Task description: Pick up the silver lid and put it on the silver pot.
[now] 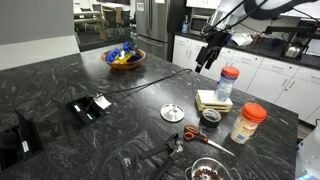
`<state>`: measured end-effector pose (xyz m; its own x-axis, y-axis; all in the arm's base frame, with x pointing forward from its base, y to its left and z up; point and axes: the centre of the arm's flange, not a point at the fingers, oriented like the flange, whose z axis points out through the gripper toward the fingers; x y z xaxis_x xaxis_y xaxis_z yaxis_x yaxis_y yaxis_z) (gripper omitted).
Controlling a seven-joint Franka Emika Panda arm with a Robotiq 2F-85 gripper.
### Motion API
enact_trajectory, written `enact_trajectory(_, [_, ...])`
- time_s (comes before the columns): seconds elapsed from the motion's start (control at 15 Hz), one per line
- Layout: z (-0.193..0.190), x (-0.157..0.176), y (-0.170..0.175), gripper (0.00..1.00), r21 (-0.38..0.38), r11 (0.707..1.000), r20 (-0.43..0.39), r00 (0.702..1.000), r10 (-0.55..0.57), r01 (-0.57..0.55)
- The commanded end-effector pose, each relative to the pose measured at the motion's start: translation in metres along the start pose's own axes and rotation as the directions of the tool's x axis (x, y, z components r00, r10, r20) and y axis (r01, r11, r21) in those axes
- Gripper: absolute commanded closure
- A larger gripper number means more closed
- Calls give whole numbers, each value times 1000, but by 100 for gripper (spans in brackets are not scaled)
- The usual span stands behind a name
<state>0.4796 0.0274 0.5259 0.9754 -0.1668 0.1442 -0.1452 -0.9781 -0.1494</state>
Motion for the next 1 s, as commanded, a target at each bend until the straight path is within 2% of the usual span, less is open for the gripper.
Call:
enact_trajectory(0.0, [0,0,0,0,0,1000,0,1000,0,0])
enact_trajectory(0.2, [7,6,-6,0,-7,1000,-2,1000,-25,25])
enact_trajectory(0.4, [38,16,-32,0,-13,990,61,988,-141,142])
enact_trajectory(0.6, [81,21,-70,0,16,945,131,937,-325,326])
enact_trajectory(0.73, [105,26,-88,0,19,902,160,889,-429,432])
enact_trajectory(0.93, [131,38,-106,0,10,851,190,834,-517,525])
